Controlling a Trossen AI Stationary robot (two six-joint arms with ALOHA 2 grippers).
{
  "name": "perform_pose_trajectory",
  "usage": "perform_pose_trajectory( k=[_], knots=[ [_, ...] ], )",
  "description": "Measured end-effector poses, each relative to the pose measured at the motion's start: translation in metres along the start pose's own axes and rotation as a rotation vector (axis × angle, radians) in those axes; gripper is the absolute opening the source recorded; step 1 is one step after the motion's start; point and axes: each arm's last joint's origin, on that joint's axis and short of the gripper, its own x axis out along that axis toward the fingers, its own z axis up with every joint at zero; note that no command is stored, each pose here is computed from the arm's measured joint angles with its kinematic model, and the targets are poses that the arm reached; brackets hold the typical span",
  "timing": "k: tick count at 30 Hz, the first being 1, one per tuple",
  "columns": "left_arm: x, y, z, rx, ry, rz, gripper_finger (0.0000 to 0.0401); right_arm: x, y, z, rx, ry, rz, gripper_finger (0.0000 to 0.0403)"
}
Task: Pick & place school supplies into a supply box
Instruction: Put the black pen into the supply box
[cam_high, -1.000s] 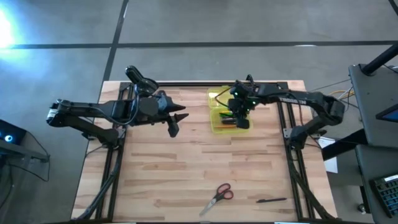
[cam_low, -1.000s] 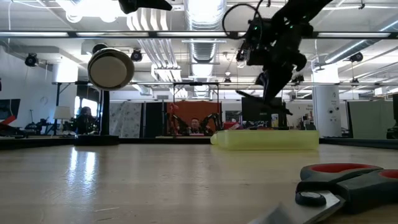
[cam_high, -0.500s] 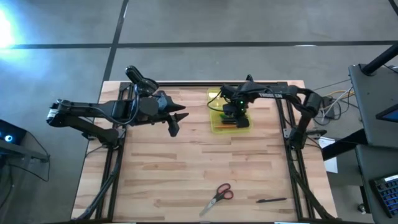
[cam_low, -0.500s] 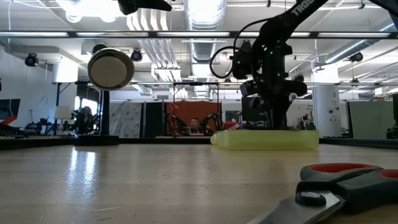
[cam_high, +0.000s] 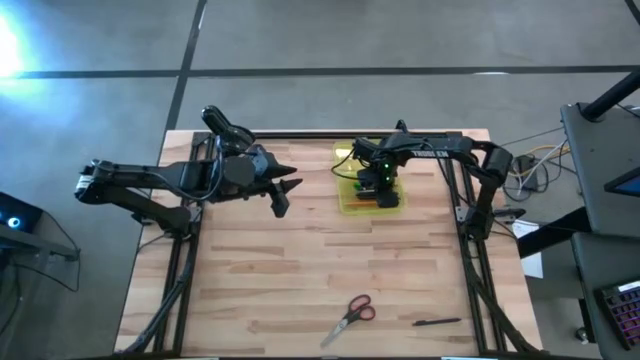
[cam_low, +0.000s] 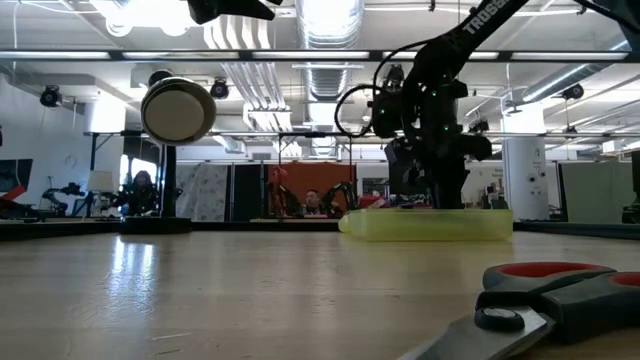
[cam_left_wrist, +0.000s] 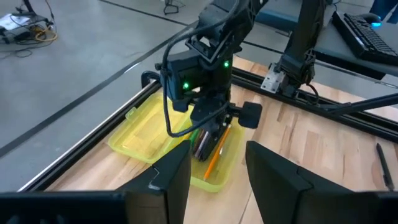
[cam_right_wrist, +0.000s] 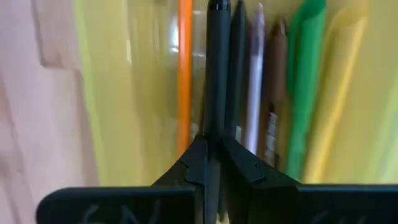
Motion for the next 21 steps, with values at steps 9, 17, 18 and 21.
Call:
perform_pose_trajectory(
  k=[9,17,18,21],
  knots=[
    [0.000,0.000,0.000,0.000,0.000,0.003,0.0138,0.010,-0.003,0.002,0.016,-0.015,-0.017,0.0013],
    [0.000,0.000,0.000,-0.005,0.001,0.004,0.0138,0.015,-0.001,-0.004,0.021,0.003,-0.007,0.0013],
    [0.000,0.000,0.000,-0.007,0.001,0.004,0.0138,0.016,-0.001,-0.005,0.022,0.006,-0.006,0.0013],
    [0.000,0.000,0.000,-0.008,0.001,0.004,0.0138,0.015,0.000,-0.006,0.022,0.018,-0.020,0.0013]
  ],
)
